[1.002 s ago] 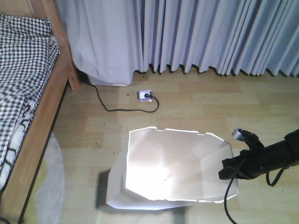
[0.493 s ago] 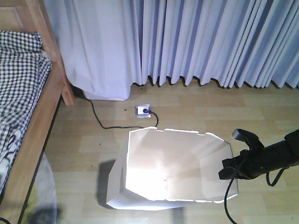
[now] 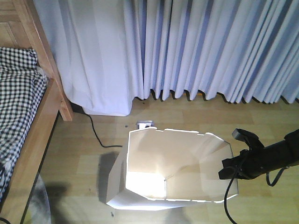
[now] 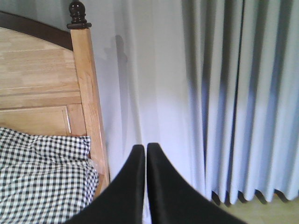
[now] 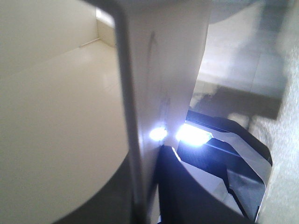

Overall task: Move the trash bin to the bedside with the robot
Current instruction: 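Carry the bin toward the curtains beside the bed head, then bring the bin close to the bed post and lower it to the floor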

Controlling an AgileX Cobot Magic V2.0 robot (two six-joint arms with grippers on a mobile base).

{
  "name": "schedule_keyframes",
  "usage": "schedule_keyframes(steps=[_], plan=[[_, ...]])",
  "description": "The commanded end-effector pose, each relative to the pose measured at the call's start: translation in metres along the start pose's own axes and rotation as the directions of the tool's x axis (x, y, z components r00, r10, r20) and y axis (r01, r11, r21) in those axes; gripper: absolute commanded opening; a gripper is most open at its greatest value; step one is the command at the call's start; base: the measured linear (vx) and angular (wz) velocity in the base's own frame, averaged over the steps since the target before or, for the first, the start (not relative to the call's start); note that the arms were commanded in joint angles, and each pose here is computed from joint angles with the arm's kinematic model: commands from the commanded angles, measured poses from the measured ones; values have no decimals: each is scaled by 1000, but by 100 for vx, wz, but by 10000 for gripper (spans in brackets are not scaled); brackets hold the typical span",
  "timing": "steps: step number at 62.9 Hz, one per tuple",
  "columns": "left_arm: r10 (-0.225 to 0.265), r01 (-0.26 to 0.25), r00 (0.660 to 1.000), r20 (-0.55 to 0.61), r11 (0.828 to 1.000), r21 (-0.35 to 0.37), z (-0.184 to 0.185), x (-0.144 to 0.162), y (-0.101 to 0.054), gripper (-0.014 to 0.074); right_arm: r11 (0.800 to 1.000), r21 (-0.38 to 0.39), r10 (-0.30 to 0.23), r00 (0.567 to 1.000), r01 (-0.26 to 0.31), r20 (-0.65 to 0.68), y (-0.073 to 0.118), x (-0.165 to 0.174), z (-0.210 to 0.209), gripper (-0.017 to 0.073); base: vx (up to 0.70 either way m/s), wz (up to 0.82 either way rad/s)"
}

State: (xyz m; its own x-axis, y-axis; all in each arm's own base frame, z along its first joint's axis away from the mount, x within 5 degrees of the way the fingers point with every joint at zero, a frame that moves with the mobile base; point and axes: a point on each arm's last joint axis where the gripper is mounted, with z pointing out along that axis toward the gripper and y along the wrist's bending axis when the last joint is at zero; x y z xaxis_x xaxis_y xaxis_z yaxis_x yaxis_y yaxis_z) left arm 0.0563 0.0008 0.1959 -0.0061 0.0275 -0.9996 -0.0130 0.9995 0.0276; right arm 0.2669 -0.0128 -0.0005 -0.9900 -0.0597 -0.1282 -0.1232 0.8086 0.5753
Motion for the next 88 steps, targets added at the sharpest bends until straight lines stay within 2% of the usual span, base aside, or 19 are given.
schedule_keyframes(steps=[1,88], plan=[[-24,23,997,69,1000,8,0,-3,0,-6,971,-236,-27,996,45,82,30,-13,-19,-5,27,6],[-24,23,997,69,1000,8,0,-3,0,-6,971,-236,-27,996,45,82,30,-13,-19,-5,21,-1]])
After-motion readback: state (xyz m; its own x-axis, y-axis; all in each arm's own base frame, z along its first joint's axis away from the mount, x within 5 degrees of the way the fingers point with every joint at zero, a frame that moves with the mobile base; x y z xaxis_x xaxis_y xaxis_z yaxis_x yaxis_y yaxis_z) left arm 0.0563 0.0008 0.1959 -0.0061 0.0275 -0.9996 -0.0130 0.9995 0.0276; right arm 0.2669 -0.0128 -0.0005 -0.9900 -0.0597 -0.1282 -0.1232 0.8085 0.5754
